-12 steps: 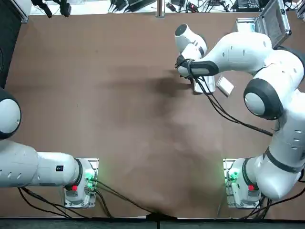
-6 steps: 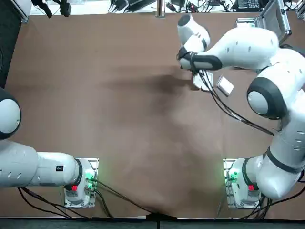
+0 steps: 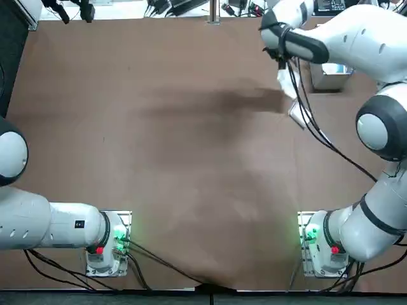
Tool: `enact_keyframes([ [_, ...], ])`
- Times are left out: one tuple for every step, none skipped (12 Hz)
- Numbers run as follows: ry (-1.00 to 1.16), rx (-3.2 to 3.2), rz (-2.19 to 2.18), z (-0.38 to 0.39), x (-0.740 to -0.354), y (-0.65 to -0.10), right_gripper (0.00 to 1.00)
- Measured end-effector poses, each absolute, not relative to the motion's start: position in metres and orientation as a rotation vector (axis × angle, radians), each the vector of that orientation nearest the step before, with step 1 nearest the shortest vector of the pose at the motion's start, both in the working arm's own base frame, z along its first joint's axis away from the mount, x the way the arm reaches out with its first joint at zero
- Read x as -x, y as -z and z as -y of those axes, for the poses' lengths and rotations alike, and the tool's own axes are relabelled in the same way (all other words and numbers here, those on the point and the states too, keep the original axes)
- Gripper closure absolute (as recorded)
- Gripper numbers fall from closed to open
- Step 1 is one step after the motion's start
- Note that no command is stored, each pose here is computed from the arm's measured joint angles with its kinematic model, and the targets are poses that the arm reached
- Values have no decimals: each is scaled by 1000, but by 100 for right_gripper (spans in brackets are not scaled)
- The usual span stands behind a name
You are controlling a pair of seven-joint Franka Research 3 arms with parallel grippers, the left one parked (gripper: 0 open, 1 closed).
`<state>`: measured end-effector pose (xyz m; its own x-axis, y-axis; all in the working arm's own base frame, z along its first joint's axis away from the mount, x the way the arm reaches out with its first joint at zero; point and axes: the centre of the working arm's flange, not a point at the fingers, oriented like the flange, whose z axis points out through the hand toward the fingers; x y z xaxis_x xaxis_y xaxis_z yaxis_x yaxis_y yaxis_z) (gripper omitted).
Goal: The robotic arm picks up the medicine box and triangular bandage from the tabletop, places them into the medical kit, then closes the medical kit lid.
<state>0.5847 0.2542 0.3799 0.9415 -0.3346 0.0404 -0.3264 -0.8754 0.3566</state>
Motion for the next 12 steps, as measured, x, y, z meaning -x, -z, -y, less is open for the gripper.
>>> enact_keyframes([
  [42,-2699,445,-243,-588,-392,99],
  [47,-2663,405,-232,-592,-401,99],
  [45,-2630,366,-220,-597,-407,99],
  [37,-2597,323,-207,-602,-412,99],
  [30,-2562,275,-194,-607,-415,99],
  [18,-2481,195,-166,-617,-418,99],
  [12,-2435,163,-153,-622,-417,99],
  [6,-2382,133,-141,-627,-415,99],
  [5,-2332,106,-130,-632,-411,99],
  [2,-2282,85,-120,-637,-405,99],
  [0,-2234,69,-112,-641,-399,99],
  [-3,-2188,52,-104,-645,-392,99],
])
